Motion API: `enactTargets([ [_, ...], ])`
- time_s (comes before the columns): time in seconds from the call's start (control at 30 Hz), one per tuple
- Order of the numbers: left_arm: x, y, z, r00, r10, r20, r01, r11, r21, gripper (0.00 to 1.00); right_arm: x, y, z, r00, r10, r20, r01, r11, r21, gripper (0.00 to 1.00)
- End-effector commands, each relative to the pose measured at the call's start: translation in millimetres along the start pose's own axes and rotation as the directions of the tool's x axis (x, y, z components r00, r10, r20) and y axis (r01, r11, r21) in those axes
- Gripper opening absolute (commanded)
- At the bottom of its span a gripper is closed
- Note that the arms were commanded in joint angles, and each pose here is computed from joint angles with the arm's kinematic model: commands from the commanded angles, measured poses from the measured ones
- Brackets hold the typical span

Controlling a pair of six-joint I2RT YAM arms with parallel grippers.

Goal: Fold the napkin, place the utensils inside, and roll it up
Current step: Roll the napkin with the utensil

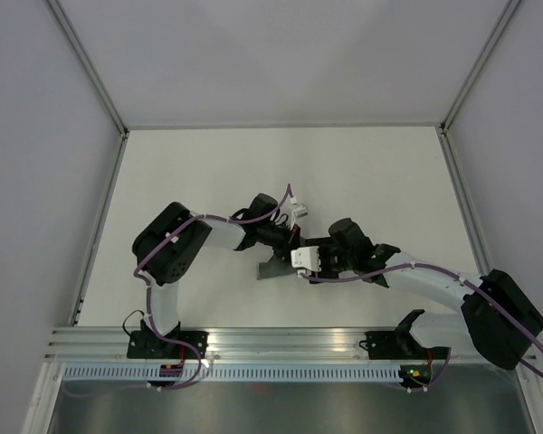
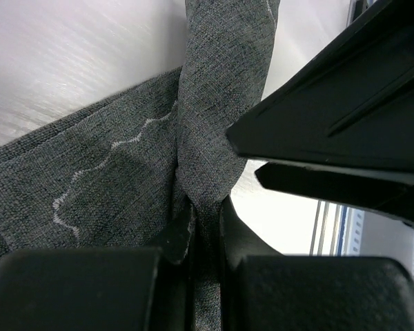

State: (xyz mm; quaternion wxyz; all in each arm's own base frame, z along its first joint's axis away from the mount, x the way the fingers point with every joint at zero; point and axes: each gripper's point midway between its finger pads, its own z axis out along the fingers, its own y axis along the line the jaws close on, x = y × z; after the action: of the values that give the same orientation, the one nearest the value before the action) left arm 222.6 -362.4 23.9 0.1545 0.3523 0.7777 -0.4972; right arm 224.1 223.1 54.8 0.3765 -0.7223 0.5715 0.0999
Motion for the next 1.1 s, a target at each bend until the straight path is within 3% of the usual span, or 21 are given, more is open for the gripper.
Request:
enactTargets([
  [0.0,80,19,0,0.957,-0.212,-0.197,0.197,0.976,-0.094,0.02,-3,-10,7,0.999,-0.034,-0.016,0.035,0.998,0.06,0.69],
  [0.23,80,19,-2,0.954,-0.223,-0.199,0.208,0.974,-0.093,0.02,8,5,20,0.997,-0.042,-0.059,0.042,0.999,0.014,0.65],
  [0.4,76,20,-3,0.954,-0.229,-0.196,0.215,0.972,-0.093,0.03,15,12,25,0.996,-0.025,-0.083,0.023,1.0,-0.019,0.48],
  [0.43,73,21,-5,0.955,-0.229,-0.188,0.213,0.972,-0.098,0.06,17,12,26,0.996,-0.022,-0.09,0.021,1.0,-0.021,0.45],
  [0.57,55,20,-11,0.969,-0.203,-0.144,0.187,0.975,-0.115,0.2,21,17,27,0.994,-0.017,-0.106,0.013,0.999,-0.042,0.16],
  [0.67,30,14,-19,0.986,-0.149,-0.08,0.138,0.981,-0.134,0.3,22,23,27,0.993,-0.009,-0.117,0.0,0.997,-0.074,0.08],
  [0.73,14,15,-26,0.991,-0.131,-0.038,0.124,0.98,-0.156,0.42,23,27,27,0.991,-0.004,-0.13,-0.01,0.995,-0.104,0.05],
  [0.8,-6,10,-35,0.995,-0.102,0.008,0.102,0.981,-0.165,0.47,25,31,27,0.989,0.005,-0.145,-0.025,0.991,-0.134,0.01],
  [1.0,-49,12,-68,0.987,-0.038,0.156,0.08,0.958,-0.275,0.5,25,38,26,0.986,0.034,-0.162,-0.068,0.976,-0.206,0.0],
  [1.07,-55,26,-85,0.973,-0.036,0.229,0.121,0.922,-0.368,0.55,30,41,25,0.981,0.056,-0.183,-0.101,0.965,-0.241,0.0],
])
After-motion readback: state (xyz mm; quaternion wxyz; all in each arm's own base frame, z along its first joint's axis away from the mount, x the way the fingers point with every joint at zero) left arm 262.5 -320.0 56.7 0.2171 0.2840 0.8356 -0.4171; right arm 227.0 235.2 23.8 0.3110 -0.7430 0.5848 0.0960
